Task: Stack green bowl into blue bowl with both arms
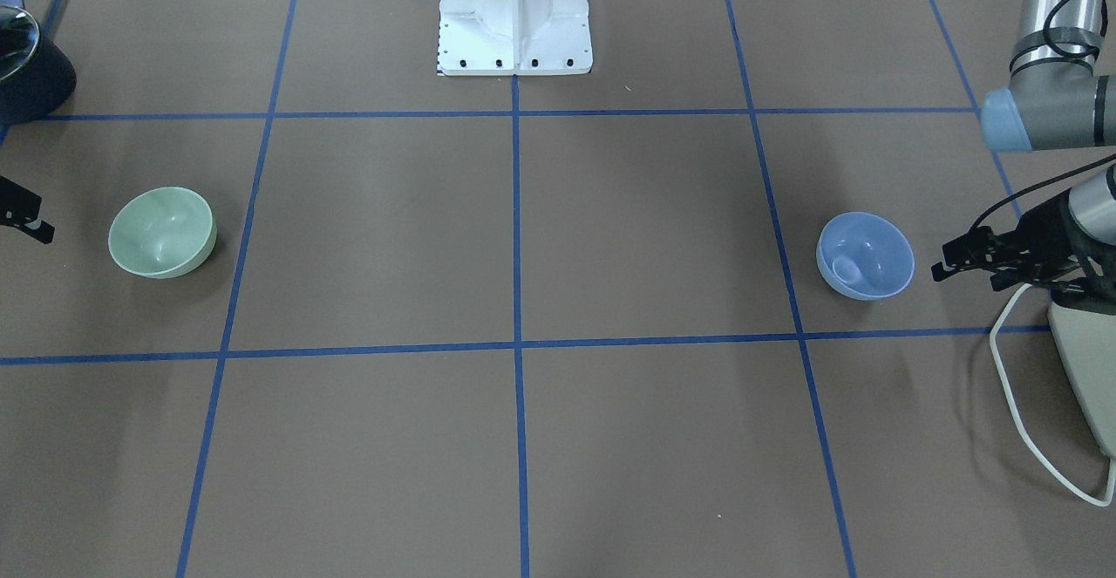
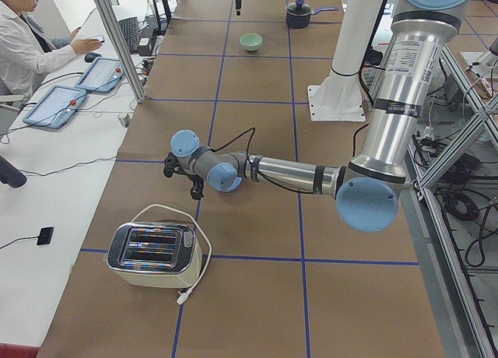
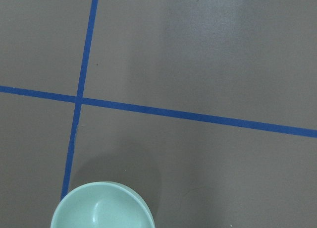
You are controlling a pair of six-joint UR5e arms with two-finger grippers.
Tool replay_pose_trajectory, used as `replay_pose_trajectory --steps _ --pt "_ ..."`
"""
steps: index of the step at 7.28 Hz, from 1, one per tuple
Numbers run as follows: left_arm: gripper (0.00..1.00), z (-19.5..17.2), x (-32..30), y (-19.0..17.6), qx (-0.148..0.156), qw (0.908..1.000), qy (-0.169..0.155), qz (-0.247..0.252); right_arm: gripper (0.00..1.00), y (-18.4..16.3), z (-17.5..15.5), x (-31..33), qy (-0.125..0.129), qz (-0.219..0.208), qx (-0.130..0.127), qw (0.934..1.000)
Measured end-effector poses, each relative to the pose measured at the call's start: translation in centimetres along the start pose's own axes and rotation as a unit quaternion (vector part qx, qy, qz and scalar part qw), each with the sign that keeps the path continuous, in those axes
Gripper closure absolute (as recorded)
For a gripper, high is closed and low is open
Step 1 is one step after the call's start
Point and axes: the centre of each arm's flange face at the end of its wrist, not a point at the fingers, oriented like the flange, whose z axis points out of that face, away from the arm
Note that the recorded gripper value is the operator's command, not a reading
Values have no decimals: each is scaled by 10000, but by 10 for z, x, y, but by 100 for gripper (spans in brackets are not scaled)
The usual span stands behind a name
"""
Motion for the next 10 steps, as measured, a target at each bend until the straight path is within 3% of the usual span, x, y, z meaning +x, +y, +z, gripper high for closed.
replay_pose_trajectory --steps 5,8,9,10 --pt "2 18 -2 11 80 10000 -48 -34 2 17 39 -3 -112 -193 90 9997" --pt "3 44 -3 50 78 9997 194 107 2 30 50 -4 -158 -338 70 9993" --pt "9 55 6 61 65 9995 291 75 2 31 52 -5 -166 -355 68 9992" --pt "30 63 12 67 40 9994 353 40 2 31 52 -5 -169 -359 66 9992"
